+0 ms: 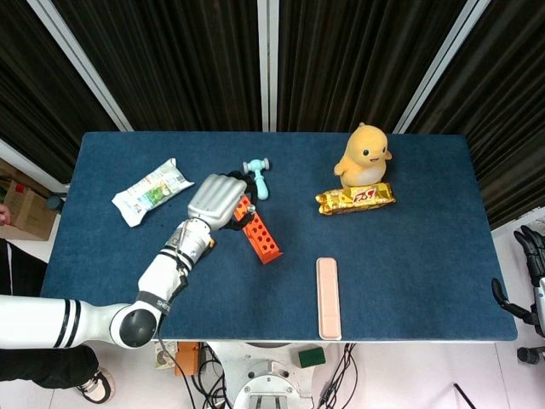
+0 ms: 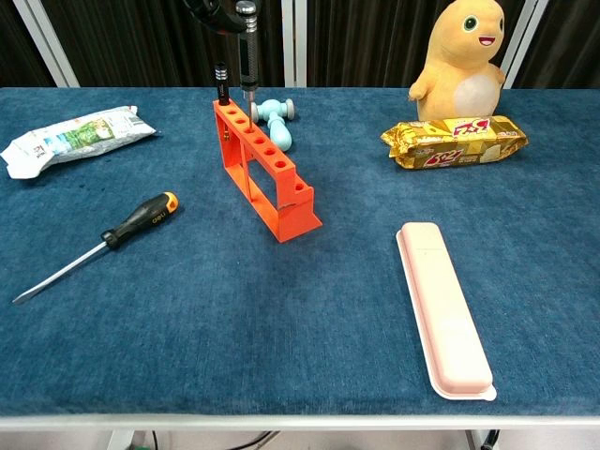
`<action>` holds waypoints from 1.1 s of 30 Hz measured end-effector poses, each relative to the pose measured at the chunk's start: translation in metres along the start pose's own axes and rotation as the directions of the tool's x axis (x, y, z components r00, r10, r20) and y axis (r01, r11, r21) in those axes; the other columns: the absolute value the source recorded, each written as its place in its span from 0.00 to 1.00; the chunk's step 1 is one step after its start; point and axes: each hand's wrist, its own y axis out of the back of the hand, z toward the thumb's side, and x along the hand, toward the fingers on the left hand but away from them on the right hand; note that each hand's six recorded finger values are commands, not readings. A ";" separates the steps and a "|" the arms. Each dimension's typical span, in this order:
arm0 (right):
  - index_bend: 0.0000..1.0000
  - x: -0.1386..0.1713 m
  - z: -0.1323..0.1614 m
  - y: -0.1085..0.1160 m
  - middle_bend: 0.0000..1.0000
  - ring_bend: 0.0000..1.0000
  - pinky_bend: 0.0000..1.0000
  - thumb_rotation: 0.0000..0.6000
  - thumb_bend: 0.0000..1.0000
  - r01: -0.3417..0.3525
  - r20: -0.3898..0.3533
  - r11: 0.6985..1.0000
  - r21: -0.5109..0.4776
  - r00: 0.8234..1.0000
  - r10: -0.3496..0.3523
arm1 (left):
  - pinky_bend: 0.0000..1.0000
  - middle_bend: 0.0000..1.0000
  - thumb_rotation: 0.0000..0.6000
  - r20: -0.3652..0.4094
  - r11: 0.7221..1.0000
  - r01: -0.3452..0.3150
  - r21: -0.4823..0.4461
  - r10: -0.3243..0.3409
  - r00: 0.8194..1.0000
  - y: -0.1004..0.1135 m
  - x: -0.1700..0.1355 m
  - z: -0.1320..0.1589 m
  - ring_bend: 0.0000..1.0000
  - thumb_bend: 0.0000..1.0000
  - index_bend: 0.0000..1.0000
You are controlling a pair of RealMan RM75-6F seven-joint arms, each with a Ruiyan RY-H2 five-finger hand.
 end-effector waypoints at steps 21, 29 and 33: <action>0.00 -0.001 0.000 0.000 0.00 0.00 0.00 1.00 0.42 0.002 0.005 1.000 0.003 1.000 -0.002 | 0.38 0.34 1.00 -0.006 1.000 0.005 -0.010 -0.005 1.000 -0.004 0.004 -0.005 0.22 0.35 0.62; 0.00 -0.001 0.000 -0.001 0.00 0.00 0.00 1.00 0.42 -0.003 0.003 1.000 0.003 1.000 0.003 | 0.38 0.34 1.00 -0.023 1.000 0.011 -0.018 -0.012 1.000 -0.011 0.009 -0.010 0.22 0.35 0.62; 0.00 -0.001 -0.001 -0.001 0.00 0.00 0.00 1.00 0.42 -0.004 0.006 1.000 0.004 1.000 0.004 | 0.38 0.34 1.00 -0.034 0.999 0.020 -0.033 -0.021 0.999 -0.017 0.013 -0.016 0.22 0.35 0.62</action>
